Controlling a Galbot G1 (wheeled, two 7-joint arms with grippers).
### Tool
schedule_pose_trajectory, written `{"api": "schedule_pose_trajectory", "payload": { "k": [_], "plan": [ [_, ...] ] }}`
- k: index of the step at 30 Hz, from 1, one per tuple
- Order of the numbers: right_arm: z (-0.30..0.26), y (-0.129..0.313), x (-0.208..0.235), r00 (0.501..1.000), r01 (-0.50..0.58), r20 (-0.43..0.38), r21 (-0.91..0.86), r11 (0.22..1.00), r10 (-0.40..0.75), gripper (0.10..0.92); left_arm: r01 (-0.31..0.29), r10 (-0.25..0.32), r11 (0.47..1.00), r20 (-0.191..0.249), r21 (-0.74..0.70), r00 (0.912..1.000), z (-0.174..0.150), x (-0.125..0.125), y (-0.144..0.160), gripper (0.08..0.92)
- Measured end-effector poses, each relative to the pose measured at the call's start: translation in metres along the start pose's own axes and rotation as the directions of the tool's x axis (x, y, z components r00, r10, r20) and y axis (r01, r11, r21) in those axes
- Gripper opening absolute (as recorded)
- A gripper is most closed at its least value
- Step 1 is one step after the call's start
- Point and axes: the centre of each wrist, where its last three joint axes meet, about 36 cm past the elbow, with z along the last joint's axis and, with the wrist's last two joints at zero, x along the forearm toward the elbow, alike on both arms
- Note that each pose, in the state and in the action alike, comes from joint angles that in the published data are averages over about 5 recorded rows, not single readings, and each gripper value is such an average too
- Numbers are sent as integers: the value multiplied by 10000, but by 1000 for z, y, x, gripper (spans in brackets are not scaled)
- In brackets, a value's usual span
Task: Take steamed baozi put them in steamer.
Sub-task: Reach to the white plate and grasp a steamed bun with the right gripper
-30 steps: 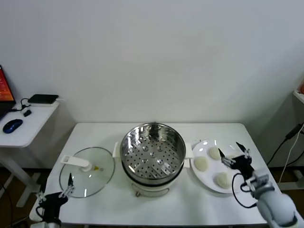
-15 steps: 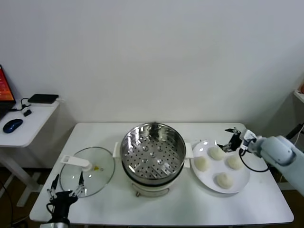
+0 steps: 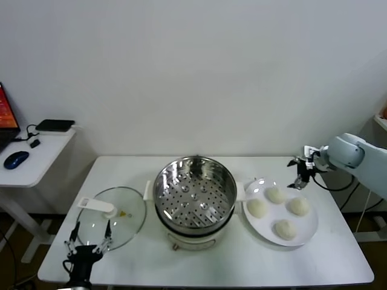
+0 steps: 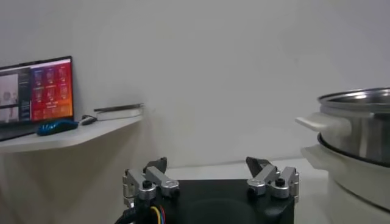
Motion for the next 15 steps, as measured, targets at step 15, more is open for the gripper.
{"api": "schedule_pose_trajectory", "payload": {
  "k": [15],
  "plan": [
    [-6,-29,-47,9907,1224,-641,415,9916,-1196,823,34,-35,9997,-56,-238,10000,10,0,4,823]
  ]
}}
